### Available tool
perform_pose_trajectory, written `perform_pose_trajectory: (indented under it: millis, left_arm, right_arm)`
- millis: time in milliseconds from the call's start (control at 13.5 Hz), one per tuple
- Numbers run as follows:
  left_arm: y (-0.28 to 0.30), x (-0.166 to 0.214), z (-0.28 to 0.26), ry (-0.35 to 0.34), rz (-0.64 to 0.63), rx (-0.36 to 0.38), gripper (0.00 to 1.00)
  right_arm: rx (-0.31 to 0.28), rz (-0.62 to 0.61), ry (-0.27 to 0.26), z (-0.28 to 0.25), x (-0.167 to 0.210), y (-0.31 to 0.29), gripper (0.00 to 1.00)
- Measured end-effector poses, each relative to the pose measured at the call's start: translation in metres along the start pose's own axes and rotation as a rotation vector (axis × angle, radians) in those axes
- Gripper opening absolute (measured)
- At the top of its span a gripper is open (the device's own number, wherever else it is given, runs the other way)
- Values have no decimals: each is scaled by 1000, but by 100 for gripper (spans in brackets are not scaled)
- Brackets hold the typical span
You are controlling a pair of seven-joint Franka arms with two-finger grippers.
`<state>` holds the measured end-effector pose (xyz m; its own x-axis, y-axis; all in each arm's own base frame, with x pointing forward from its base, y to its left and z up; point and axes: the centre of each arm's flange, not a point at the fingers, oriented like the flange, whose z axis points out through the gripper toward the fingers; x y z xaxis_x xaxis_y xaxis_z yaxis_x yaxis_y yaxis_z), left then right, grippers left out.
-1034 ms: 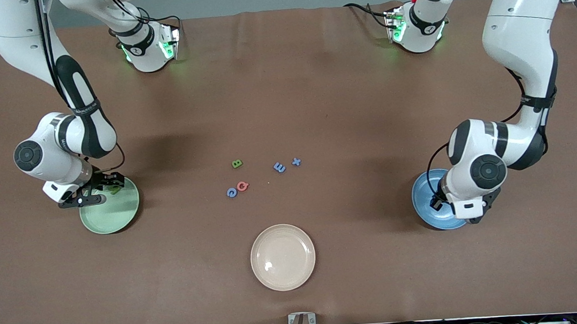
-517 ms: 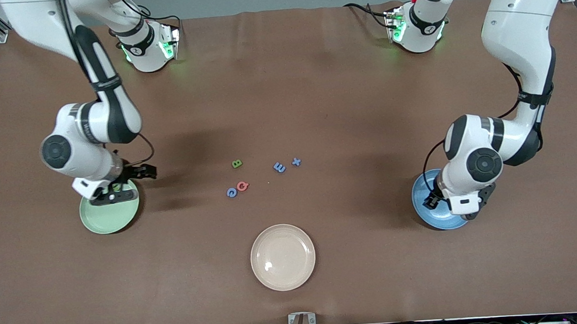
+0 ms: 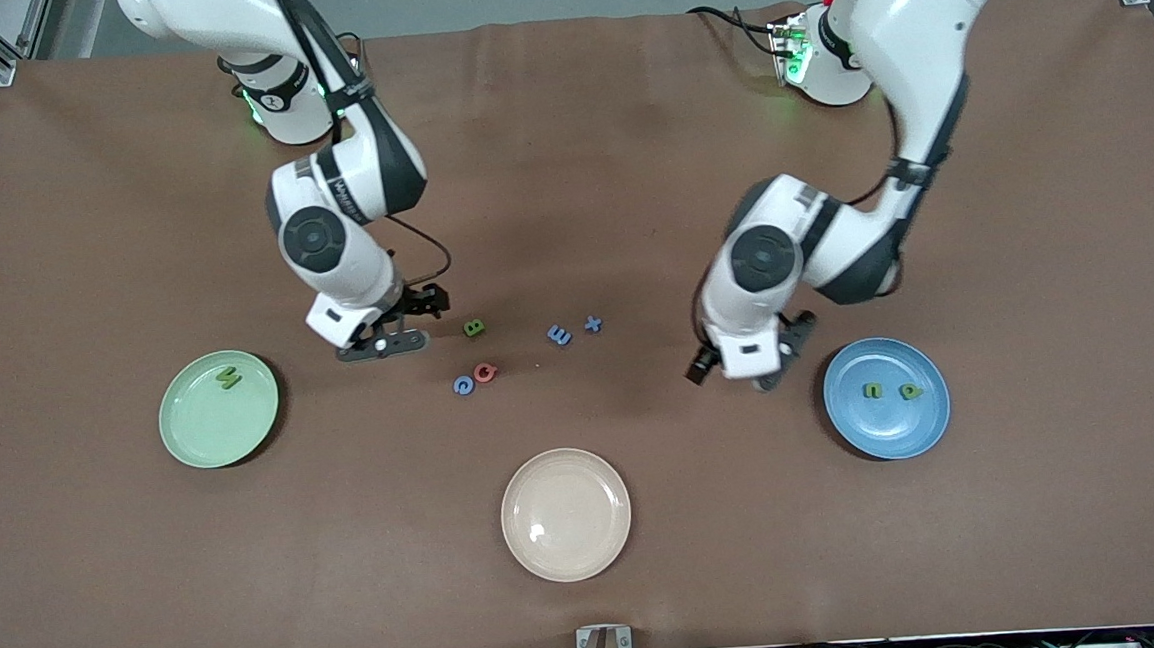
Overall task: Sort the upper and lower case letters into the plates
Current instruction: 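Reach the left gripper to the blue x while the right gripper reaches the B, then grasp the blue x with the left gripper while the right gripper grasps the B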
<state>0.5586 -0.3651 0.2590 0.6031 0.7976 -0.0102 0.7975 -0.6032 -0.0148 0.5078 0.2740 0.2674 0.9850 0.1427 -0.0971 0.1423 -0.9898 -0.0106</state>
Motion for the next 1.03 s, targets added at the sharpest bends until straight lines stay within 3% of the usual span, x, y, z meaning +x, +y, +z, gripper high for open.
perform_pose_trajectory:
  millis: [369, 517, 739, 1034]
  left_arm:
    - [14, -94, 52, -43, -139, -17, 92]
    - [25, -118, 64, -57, -224, -21, 91]
    - [33, -140, 73, -67, -303, -19, 84]
    - [31, -141, 84, -65, -336, -2, 76]
  right_arm:
    - [-25, -183, -5, 29, 18, -33, 100]
    - [3, -236, 8, 42, 25, -37, 100]
    - [12, -280, 22, 63, 26, -45, 100]
    - [8, -298, 9, 78, 21, -54, 98]
